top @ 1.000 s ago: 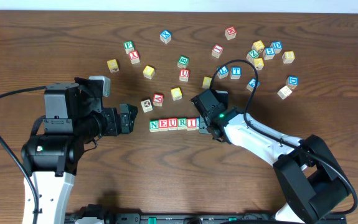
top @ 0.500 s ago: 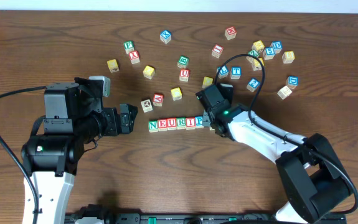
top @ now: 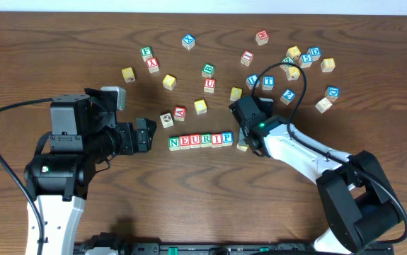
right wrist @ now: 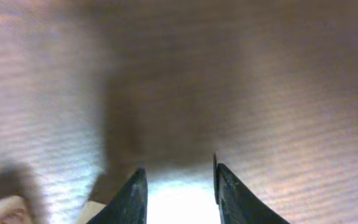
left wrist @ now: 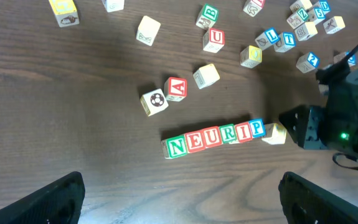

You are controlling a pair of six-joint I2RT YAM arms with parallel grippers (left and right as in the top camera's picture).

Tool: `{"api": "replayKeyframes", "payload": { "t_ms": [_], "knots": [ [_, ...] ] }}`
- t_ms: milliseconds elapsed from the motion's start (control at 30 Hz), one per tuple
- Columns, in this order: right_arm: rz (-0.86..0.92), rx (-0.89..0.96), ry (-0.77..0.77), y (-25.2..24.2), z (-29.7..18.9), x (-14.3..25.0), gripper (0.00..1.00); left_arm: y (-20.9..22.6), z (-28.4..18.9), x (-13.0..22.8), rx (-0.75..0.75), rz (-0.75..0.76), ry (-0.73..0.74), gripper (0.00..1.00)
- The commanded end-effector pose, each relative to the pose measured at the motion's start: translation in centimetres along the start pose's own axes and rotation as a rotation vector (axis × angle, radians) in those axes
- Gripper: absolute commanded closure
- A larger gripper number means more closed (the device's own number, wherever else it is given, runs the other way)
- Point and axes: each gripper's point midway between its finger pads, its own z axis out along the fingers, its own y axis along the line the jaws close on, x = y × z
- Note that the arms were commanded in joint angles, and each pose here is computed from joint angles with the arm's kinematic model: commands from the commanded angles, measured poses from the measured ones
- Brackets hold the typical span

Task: Spell out NEURIPS
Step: 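Lower the S block onto the table beside the P block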

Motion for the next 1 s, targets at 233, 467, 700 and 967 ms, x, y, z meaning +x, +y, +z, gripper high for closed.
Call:
{"api": "replayKeyframes", "payload": {
  "t_ms": [233,467,700,967],
  "knots": [
    [0.031,0.04,0.013,-0.8,0.3,0.2,0.69,-0.2,-0.5,-0.5,0.007,0.012,-0.02,0.02],
    [0.032,0.051,0.033,-1.1,0.3,0.7,0.69,-0.2,-0.5,-0.5,0.007,0.012,-0.02,0.02],
    [0.043,0.081,0.073,-1.9,0.2,1.7,0.7,-0.2,-0.5,-0.5,0.007,0.013,-0.02,0.02],
    [0.055,-0.019,0.181,-0.1,0.0,3.6,0.72,-0.2,-0.5,-0.5,0.007,0.013,-0.02,0.02]
  ]
}}
